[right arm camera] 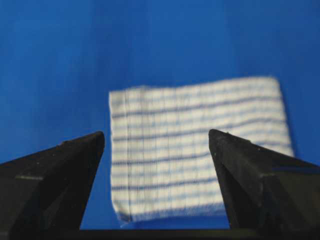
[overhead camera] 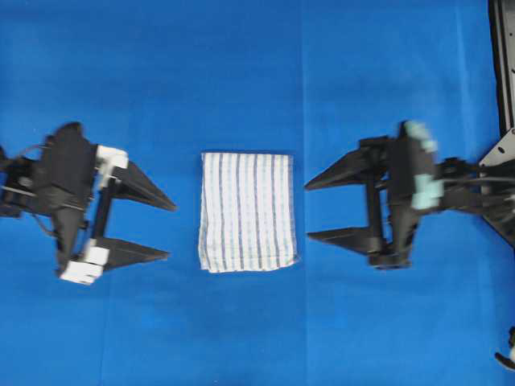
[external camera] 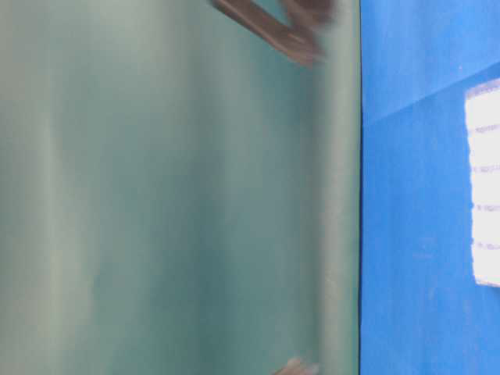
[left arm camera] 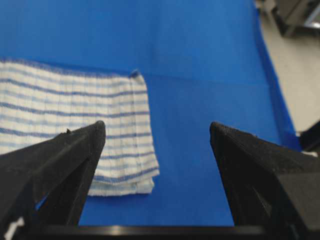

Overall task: Fold the blue towel.
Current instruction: 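Open both grippers and move them outward away from the towel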

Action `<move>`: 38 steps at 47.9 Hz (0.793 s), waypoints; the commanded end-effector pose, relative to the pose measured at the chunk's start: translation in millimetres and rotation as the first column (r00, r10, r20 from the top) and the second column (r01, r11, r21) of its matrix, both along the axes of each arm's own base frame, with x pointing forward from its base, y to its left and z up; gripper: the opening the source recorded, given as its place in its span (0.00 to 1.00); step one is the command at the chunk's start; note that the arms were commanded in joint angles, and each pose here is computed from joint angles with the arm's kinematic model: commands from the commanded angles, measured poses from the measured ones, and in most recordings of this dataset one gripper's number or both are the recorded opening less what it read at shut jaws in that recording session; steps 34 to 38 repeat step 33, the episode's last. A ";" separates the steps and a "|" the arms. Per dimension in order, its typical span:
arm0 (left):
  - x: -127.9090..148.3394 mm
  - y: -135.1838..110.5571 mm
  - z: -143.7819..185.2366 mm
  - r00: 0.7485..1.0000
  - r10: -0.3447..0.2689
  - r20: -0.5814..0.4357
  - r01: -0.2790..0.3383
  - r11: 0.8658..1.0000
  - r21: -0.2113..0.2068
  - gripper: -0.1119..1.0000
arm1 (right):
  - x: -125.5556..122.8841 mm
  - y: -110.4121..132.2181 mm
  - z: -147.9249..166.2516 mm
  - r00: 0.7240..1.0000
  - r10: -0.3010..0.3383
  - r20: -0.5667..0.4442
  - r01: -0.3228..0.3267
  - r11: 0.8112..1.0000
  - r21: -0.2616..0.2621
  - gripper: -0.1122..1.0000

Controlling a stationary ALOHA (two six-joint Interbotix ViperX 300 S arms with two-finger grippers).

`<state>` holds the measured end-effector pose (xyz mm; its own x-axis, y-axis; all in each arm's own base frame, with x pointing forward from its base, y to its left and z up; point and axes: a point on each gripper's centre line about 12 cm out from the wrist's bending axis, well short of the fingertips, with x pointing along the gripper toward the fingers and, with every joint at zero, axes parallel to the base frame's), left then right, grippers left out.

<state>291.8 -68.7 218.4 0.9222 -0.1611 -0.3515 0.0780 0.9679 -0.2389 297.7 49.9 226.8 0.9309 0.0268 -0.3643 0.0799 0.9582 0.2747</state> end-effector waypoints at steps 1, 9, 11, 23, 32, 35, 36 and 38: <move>-8.0 1.5 16.4 0.998 -0.010 0.057 0.010 1.000 0.003 0.82 | -15.6 -5.6 23.8 0.996 0.003 0.088 -0.002 1.000 -0.008 0.88; -34.1 8.8 23.4 0.993 -0.028 0.119 0.022 0.999 0.046 0.82 | -42.9 -12.7 39.0 0.987 0.025 0.159 -0.019 0.999 -0.037 0.88; -40.1 10.5 24.6 0.990 -0.036 0.134 0.027 0.997 0.067 0.82 | -48.7 -14.0 41.2 0.985 0.033 0.171 -0.025 0.999 -0.045 0.88; -74.7 25.5 26.9 0.975 -0.040 0.217 0.012 0.991 0.130 0.80 | -80.4 -24.0 31.4 0.979 0.056 0.198 -0.031 0.992 -0.124 0.88; -95.6 34.8 11.7 0.974 -0.027 0.225 -0.007 0.989 0.148 0.80 | -97.0 -30.6 10.5 0.981 0.042 0.188 -0.012 0.988 -0.157 0.88; -98.3 35.8 9.5 0.974 -0.026 0.227 -0.009 0.988 0.151 0.80 | -98.2 -31.6 7.8 0.982 0.037 0.186 -0.007 0.987 -0.159 0.88; -98.3 35.8 9.5 0.974 -0.026 0.227 -0.009 0.988 0.151 0.80 | -98.2 -31.6 7.8 0.982 0.037 0.186 -0.007 0.987 -0.159 0.88; -98.3 35.8 9.5 0.974 -0.026 0.227 -0.009 0.988 0.151 0.80 | -98.2 -31.6 7.8 0.982 0.037 0.186 -0.007 0.987 -0.159 0.88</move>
